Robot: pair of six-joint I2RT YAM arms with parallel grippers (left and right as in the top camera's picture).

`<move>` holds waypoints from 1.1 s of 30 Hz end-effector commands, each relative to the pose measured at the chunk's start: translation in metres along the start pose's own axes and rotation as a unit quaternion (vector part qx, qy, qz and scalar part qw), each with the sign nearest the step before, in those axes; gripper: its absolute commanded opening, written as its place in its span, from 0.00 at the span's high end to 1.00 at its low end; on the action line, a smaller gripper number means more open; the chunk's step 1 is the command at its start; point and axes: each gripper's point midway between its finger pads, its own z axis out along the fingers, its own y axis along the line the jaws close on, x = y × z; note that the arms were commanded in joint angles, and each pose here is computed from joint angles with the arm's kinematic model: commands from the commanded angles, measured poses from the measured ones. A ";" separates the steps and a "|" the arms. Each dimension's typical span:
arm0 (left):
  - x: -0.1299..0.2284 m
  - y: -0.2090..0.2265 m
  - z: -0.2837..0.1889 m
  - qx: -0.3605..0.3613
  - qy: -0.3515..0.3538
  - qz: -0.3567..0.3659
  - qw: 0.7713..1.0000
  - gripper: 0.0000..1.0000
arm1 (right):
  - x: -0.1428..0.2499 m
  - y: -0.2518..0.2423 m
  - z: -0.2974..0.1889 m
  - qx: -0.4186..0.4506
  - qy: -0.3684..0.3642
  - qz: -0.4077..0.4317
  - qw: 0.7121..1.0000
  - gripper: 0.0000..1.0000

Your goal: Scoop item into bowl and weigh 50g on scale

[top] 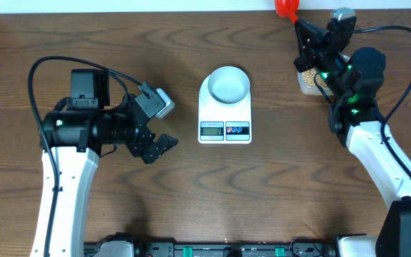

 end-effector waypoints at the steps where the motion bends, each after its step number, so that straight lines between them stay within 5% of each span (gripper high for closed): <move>1: -0.004 -0.003 -0.003 0.010 -0.008 0.021 1.000 0.02 | -0.013 0.001 0.001 -0.004 -0.012 -0.014 1.000 0.99; 33: -0.006 -0.005 -0.003 0.017 -0.015 0.015 1.000 0.02 | -0.013 0.001 0.001 -0.004 -0.012 -0.014 1.000 0.99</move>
